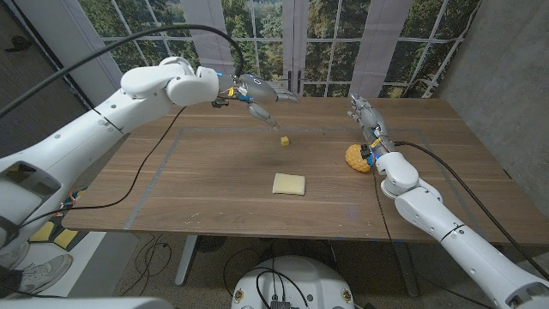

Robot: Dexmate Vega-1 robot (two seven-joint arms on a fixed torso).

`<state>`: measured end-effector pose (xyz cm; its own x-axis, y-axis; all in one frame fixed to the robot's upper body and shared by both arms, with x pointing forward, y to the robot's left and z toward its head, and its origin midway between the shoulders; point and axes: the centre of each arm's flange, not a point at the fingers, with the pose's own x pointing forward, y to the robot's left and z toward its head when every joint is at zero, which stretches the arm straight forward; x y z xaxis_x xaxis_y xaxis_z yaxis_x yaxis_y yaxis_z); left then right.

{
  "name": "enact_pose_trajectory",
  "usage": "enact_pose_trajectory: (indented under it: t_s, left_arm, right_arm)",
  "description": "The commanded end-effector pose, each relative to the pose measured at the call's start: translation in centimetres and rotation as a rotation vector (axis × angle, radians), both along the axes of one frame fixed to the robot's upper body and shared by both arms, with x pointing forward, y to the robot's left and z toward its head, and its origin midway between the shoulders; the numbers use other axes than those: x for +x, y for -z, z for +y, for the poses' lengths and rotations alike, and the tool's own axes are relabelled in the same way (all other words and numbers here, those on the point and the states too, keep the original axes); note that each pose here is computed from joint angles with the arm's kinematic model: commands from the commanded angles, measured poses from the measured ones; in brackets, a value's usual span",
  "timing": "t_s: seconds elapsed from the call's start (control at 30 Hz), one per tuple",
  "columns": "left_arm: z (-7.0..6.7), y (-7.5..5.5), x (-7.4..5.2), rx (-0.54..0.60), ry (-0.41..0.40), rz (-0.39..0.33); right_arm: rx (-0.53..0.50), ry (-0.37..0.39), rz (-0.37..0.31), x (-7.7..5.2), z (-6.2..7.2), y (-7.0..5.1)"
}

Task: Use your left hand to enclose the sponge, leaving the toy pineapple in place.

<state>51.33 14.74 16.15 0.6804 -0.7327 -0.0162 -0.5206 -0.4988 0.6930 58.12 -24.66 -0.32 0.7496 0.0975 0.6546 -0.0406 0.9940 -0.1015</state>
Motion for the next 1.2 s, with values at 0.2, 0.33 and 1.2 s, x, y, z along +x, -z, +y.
enact_pose_trajectory:
  t_s: [0.2, 0.33, 1.2]
  left_arm:
    - [-2.8, 0.6, -1.6, 0.228, 0.024, -0.076]
    - [-3.4, 1.2, -2.2, 0.282, 0.017, -0.125]
    - [-5.9, 3.9, -2.9, 0.408, 0.079, -0.179]
  right_arm:
    - [0.030, 0.024, -0.024, -0.9, -0.2, 0.7]
    - [0.035, 0.027, -0.025, -1.0, -0.4, 0.8]
    - [0.060, 0.031, -0.005, -1.3, -1.4, 2.1]
